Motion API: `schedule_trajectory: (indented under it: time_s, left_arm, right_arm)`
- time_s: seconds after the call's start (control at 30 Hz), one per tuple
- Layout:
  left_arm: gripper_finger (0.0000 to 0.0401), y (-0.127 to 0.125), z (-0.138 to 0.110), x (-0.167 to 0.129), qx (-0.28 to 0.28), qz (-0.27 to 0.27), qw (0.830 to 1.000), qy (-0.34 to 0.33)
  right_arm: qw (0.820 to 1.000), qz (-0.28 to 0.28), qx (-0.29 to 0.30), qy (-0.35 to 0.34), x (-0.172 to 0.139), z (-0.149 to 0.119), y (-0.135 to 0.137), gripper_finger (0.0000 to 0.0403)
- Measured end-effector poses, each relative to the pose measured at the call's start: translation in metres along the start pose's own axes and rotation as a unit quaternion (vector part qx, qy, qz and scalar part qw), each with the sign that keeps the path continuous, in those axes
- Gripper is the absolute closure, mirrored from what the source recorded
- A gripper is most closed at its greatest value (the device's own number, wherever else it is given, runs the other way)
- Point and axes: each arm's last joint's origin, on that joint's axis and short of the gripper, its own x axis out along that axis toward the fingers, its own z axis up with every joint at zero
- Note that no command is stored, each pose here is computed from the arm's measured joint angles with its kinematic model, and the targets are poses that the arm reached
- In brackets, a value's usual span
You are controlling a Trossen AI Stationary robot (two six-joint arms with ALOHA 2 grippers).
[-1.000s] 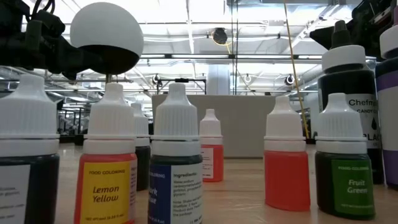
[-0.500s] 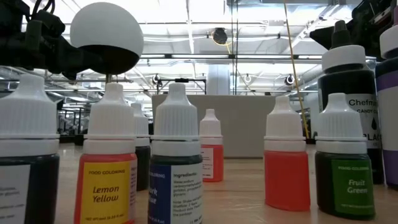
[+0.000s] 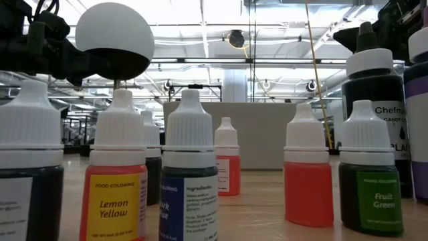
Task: Pick & Place food coloring
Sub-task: Put the large blue food coloring bottle into the gray bin
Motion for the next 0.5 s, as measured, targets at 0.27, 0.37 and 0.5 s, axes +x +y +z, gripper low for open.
schedule_trajectory:
  time_s: [0.27,0.37,0.5]
  left_arm:
    - [0.0338,0.0,0.0,0.0,0.0,0.0,1.0,0.0]
    - [0.0338,0.0,0.0,0.0,0.0,0.0,1.0,0.0]
    - [0.0338,0.0,0.0,0.0,0.0,0.0,1.0,0.0]
  right_arm:
    - [0.998,0.0,-0.051,-0.042,0.0,0.008,0.001,0.0403]
    - [0.995,0.001,-0.063,-0.072,-0.001,0.014,0.001,0.0403]
    - [0.99,0.0,-0.092,-0.107,-0.002,0.021,0.002,0.0403]
